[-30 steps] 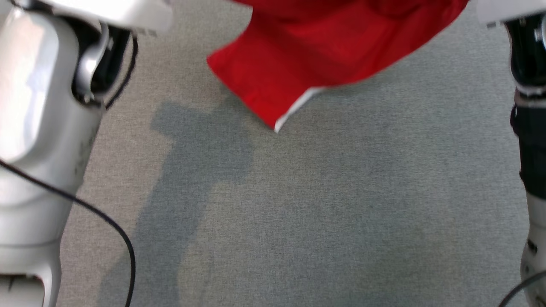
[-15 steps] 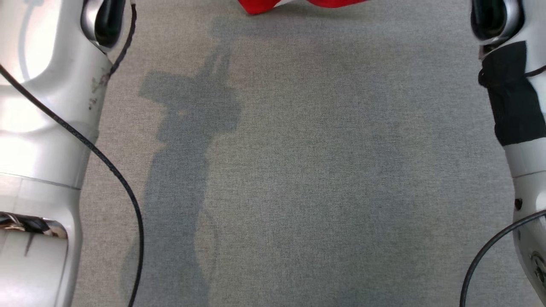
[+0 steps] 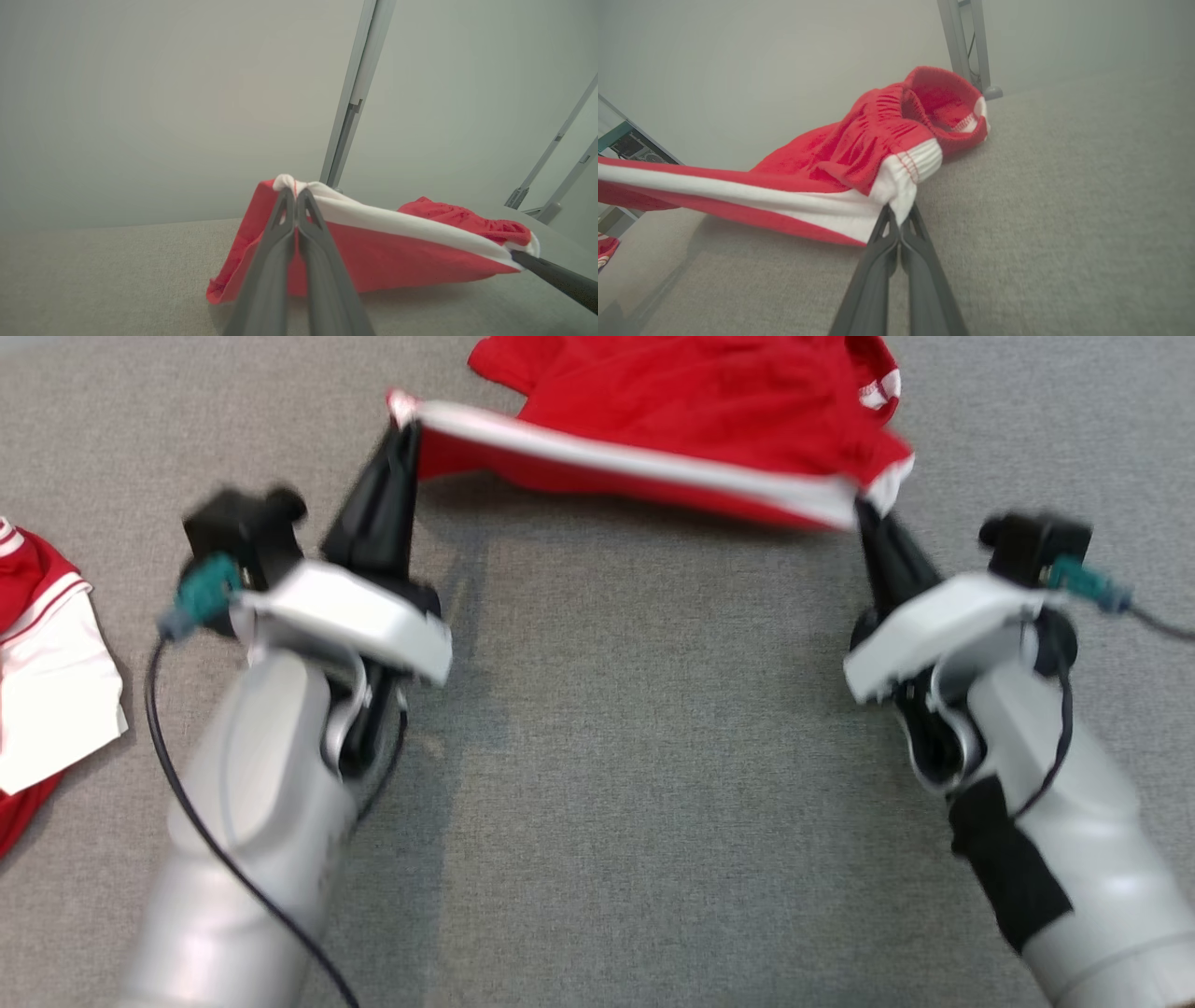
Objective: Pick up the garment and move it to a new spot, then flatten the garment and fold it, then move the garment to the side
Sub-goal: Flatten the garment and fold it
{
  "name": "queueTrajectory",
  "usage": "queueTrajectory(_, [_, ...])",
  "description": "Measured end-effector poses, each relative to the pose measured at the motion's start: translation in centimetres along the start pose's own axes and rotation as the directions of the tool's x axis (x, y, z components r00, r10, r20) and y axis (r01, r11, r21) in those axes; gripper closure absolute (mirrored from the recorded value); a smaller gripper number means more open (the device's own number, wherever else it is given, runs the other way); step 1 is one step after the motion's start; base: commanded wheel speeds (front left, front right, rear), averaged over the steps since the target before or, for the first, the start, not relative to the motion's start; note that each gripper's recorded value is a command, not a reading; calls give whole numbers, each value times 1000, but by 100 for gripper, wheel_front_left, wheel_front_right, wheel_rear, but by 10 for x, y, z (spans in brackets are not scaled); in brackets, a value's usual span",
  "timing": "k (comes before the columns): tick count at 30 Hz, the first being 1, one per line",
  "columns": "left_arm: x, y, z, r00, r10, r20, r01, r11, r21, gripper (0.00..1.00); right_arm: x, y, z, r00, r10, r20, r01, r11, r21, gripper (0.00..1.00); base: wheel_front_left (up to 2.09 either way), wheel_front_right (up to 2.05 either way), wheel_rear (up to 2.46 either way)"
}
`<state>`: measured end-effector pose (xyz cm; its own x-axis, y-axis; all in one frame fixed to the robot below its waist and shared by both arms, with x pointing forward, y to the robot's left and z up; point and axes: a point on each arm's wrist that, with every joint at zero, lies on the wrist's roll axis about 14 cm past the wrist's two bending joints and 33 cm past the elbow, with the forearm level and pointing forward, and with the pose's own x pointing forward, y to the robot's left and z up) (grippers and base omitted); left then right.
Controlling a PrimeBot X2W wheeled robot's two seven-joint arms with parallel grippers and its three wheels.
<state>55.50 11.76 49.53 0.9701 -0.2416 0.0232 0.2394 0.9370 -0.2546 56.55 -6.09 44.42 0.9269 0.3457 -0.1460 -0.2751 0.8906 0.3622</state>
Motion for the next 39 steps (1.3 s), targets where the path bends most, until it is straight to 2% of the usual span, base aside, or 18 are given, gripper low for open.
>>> queueTrajectory(2, [-28,-5,-15,1000,4,-9,-4,1000,-12,100,-28,-4,-31,998,-15,-54,17,999,39,100,0,0,0])
queueTrajectory(6, [-66,-14,-29,1000,9,-24,-9,1000,-21,100,-64,-11,-53,996,-37,-83,44,995,84,100,0,0,0])
queueTrajectory(14, [-136,-35,-39,999,7,-53,-8,1000,-14,100,-131,-20,-69,992,-96,-78,107,981,161,100,0,0,0])
queueTrajectory(19, [-165,-43,-31,997,16,-78,-16,1000,7,100,-167,-20,-66,989,-126,-71,138,971,195,100,0,0,0])
queueTrajectory(25, [-194,-56,-20,992,20,-121,-21,1000,-4,100,-209,-20,-64,980,-168,-103,184,966,180,100,0,0,0])
queueTrajectory(30, [-203,-62,-8,992,28,-124,-30,999,-11,100,-230,-22,-54,973,-199,-120,216,965,151,100,0,0,0])
queueTrajectory(39, [-190,-58,0,993,24,-113,-24,1000,4,100,-225,-22,-29,976,-202,-81,209,973,101,100,0,0,0])
